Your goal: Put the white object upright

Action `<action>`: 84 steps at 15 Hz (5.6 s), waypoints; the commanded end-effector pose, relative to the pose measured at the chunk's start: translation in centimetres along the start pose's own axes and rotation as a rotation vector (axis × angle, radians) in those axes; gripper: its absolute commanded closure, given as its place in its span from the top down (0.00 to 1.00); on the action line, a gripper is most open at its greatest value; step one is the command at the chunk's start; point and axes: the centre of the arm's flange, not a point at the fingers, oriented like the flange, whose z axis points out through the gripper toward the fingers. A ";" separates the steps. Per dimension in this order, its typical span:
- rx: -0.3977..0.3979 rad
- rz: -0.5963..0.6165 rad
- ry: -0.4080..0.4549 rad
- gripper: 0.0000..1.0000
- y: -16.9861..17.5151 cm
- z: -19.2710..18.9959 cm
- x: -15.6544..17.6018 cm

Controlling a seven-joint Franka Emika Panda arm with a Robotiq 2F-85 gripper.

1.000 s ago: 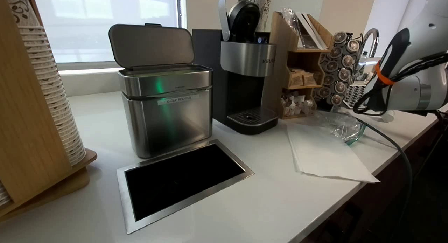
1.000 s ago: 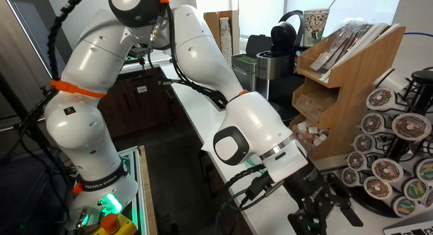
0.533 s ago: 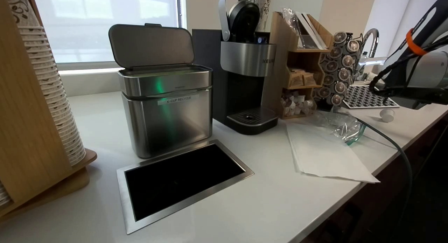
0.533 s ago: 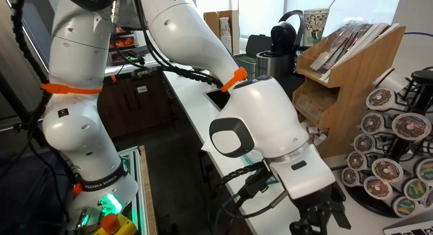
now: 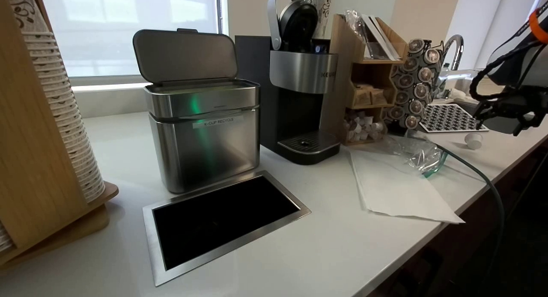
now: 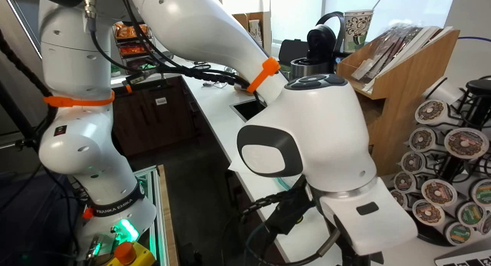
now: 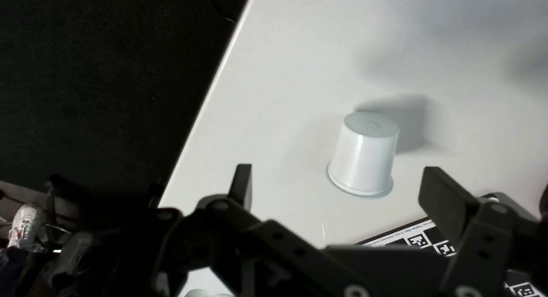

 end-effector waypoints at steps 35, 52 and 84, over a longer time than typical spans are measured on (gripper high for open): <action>0.091 -0.269 -0.424 1.00 -0.3 5.0 10.4; 0.155 -0.146 -0.518 1.00 -1.3 8.4 11.6; 0.059 -0.048 -0.081 0.29 -2.1 5.2 6.5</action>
